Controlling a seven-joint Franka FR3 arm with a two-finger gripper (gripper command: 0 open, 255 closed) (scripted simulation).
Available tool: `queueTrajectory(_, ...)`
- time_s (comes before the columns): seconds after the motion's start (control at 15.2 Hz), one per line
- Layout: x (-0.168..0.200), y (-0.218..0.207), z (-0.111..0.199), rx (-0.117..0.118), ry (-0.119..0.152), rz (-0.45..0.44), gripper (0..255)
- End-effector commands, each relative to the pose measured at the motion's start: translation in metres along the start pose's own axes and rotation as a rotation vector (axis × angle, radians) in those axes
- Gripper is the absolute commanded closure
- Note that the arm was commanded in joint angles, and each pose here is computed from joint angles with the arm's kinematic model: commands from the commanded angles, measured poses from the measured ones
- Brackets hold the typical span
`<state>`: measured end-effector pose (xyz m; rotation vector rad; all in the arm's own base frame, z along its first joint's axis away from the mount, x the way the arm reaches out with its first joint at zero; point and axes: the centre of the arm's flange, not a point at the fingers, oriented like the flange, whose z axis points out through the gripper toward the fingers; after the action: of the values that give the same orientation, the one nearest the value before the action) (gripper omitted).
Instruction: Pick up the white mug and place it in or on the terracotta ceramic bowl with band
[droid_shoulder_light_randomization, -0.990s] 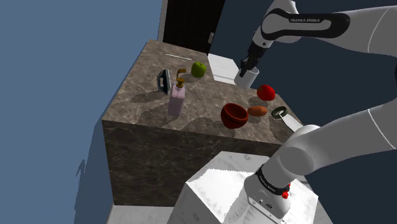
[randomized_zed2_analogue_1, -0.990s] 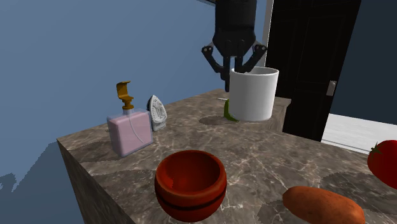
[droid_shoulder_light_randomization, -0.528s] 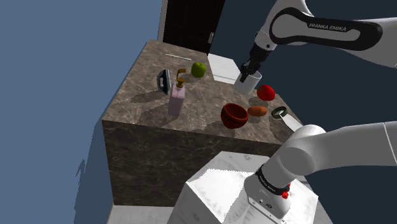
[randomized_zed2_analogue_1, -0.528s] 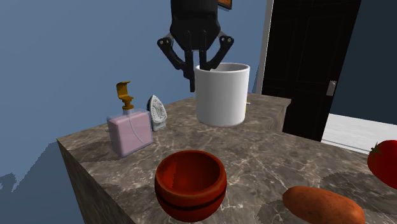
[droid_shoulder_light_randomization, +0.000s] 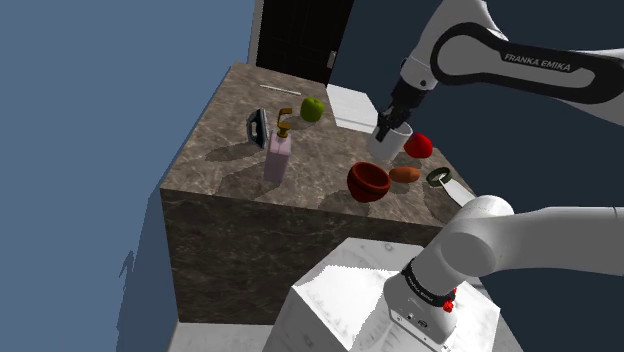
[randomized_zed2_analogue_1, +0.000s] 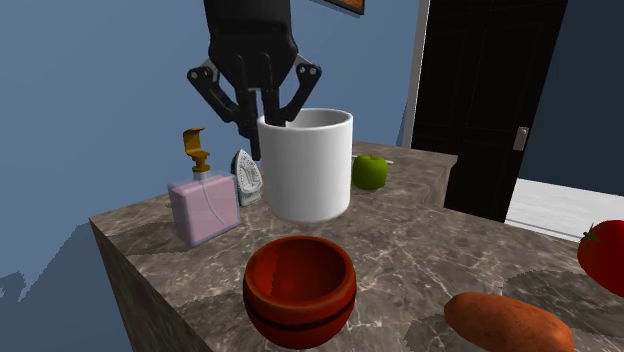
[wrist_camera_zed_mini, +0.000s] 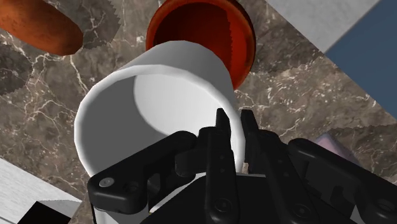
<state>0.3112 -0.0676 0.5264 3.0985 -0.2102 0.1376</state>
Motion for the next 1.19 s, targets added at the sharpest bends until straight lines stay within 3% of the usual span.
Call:
queueTrajectory(0.0,-0.001,-0.001,0.01,0.0,0.001,0.0,255)
queueTrajectory(0.79,-0.007,-0.003,0.077,0.0,0.001,0.0,255)
queueTrajectory(1.12,-0.007,-0.003,0.077,0.0,0.001,0.0,255)
